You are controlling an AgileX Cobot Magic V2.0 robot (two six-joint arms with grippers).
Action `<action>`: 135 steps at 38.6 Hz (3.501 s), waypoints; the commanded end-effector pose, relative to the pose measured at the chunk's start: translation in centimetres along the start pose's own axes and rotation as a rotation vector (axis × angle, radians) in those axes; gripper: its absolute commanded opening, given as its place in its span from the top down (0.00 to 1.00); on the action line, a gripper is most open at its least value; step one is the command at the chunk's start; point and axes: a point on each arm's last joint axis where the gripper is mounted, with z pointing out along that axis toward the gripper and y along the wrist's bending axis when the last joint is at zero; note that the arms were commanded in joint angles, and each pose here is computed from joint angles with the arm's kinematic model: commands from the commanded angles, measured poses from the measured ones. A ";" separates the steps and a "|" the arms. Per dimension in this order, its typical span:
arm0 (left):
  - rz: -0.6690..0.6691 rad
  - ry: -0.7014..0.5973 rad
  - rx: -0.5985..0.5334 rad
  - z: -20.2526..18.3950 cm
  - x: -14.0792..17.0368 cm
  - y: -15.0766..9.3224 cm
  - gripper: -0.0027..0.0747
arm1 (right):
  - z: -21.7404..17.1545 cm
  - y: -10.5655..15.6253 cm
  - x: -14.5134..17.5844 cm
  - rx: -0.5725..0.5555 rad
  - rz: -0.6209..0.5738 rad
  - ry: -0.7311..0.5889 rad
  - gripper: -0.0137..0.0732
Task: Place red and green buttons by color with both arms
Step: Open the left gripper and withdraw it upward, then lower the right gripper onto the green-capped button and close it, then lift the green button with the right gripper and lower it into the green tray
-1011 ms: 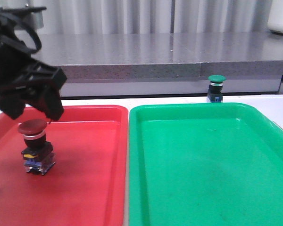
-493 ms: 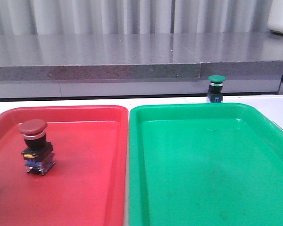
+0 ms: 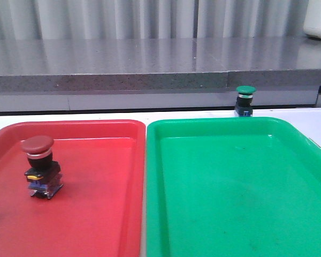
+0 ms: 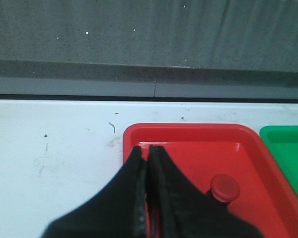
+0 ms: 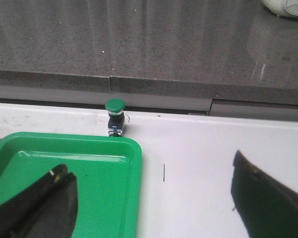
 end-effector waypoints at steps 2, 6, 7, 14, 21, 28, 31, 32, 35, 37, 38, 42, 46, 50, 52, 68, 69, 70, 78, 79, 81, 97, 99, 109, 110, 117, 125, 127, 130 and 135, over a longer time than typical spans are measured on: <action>-0.043 -0.159 0.039 -1.7 -0.1 -0.1 0.99 | -0.3 -0.1 -1.8 0.010 -0.003 -0.102 0.11; -0.043 -0.231 0.050 -2.6 0.2 -0.1 0.99 | -0.3 -0.1 -1.8 0.010 -0.003 -0.102 0.11; -0.043 -0.241 0.052 -2.8 0.2 -0.1 0.99 | -0.3 -0.1 -1.8 0.010 -0.003 -0.102 0.11; -0.043 -0.249 0.053 -2.9 0.2 -0.1 0.99 | -0.3 -0.1 -1.8 0.010 -0.003 -0.102 0.11; -0.043 -0.249 0.053 -2.9 0.2 -0.1 0.99 | -0.3 -0.1 -1.9 0.010 -0.003 -0.119 0.11; -0.043 -0.249 0.053 -2.9 0.2 -0.1 0.99 | 1.0 -0.1 -2.1 0.012 -0.003 -0.094 0.11; -0.043 -0.249 0.053 -2.9 0.2 -0.1 0.99 | 3.6 -0.2 -2.1 0.014 -0.001 -0.015 0.11; -0.043 -0.249 0.053 -2.9 0.2 -0.1 0.99 | 4.3 -0.2 -2.4 0.015 -0.001 -0.005 0.11; -0.043 -0.249 0.053 -2.9 0.2 -0.1 0.99 | 7.1 -0.3 -3.0 0.018 0.000 0.015 0.11; -0.043 -0.249 0.053 -2.9 0.2 -0.1 0.99 | 9.2 -0.3 -3.3 0.019 0.001 0.041 0.11; -0.043 -0.249 0.053 -2.9 0.2 -0.1 0.99 | 10.0 -0.4 -3.4 0.020 0.001 0.058 0.11; -0.043 -0.249 0.053 -2.9 0.2 -0.1 0.99 | 13.7 -0.3 -3.5 0.017 0.001 0.142 0.11; -0.043 -0.249 0.053 -2.9 0.2 -0.1 0.99 | 17.6 0.2 -3.7 -0.001 0.004 0.210 0.11; -0.043 -0.249 0.053 -2.9 0.2 -0.1 0.99 | 21.7 2.3 -4.3 -0.064 0.039 0.289 0.11; -0.043 -0.249 0.053 -2.9 0.2 -0.1 0.99 | 23.2 3.7 -4.6 -0.101 0.027 0.320 0.11; -0.043 -0.249 0.053 -2.9 0.2 -0.1 0.99 | 32.6 5.3 -5.7 -0.113 0.060 0.381 0.11; -0.043 -0.249 0.053 -2.9 0.2 -0.1 0.99 | 33.1 5.1 -5.4 -0.106 0.069 0.395 0.11; -0.043 -0.249 0.053 -2.9 0.2 -0.1 0.99 | 33.5 5.0 -5.4 -0.101 0.076 0.398 0.11; -0.043 -0.249 0.053 -2.9 0.2 -0.1 0.99 | 36.4 4.5 -3.7 -0.079 0.106 0.472 0.11; -0.043 -0.249 0.053 -2.9 0.2 -0.1 0.99 | 36.6 4.5 -3.5 -0.079 0.106 0.481 0.11; -0.043 -0.249 0.053 -2.9 0.2 -0.1 0.99 | 37.1 4.5 -2.9 -0.078 0.105 0.497 0.13; -0.043 -0.249 0.053 -2.9 0.2 -0.1 0.99 | 37.5 4.5 -2.3 -0.076 0.106 0.507 0.53; -0.043 -0.249 0.053 -2.9 0.2 -0.1 0.99 | 37.4 4.5 -2.5 -0.077 0.106 0.503 0.54; -0.043 -0.249 0.053 -2.9 0.2 -0.1 0.99 | 34.7 4.7 -5.9 -0.090 0.103 0.460 0.54; -0.043 -0.249 0.053 -2.9 0.2 -0.1 0.99 | 34.2 4.8 -6.4 -0.093 0.102 0.455 0.54; -0.043 -0.249 0.053 -2.9 0.2 -0.1 0.99 | 29.5 5.9 -8.1 -0.129 0.089 0.405 0.54; -0.043 -0.249 0.053 -2.9 0.2 -0.1 0.99 | 23.4 7.4 -6.2 -0.185 0.071 0.403 0.54; -0.043 -0.249 0.053 -2.9 0.2 -0.1 0.99 | 21.9 7.8 -5.0 -0.202 0.065 0.408 0.54; -0.043 -0.249 0.053 -2.9 0.2 -0.1 0.99 | 20.4 8.6 -3.6 -0.235 0.089 0.395 0.54; -0.043 -0.249 0.053 -2.9 0.2 -0.1 0.99 | 18.8 9.7 0.0 -0.272 0.099 0.450 0.54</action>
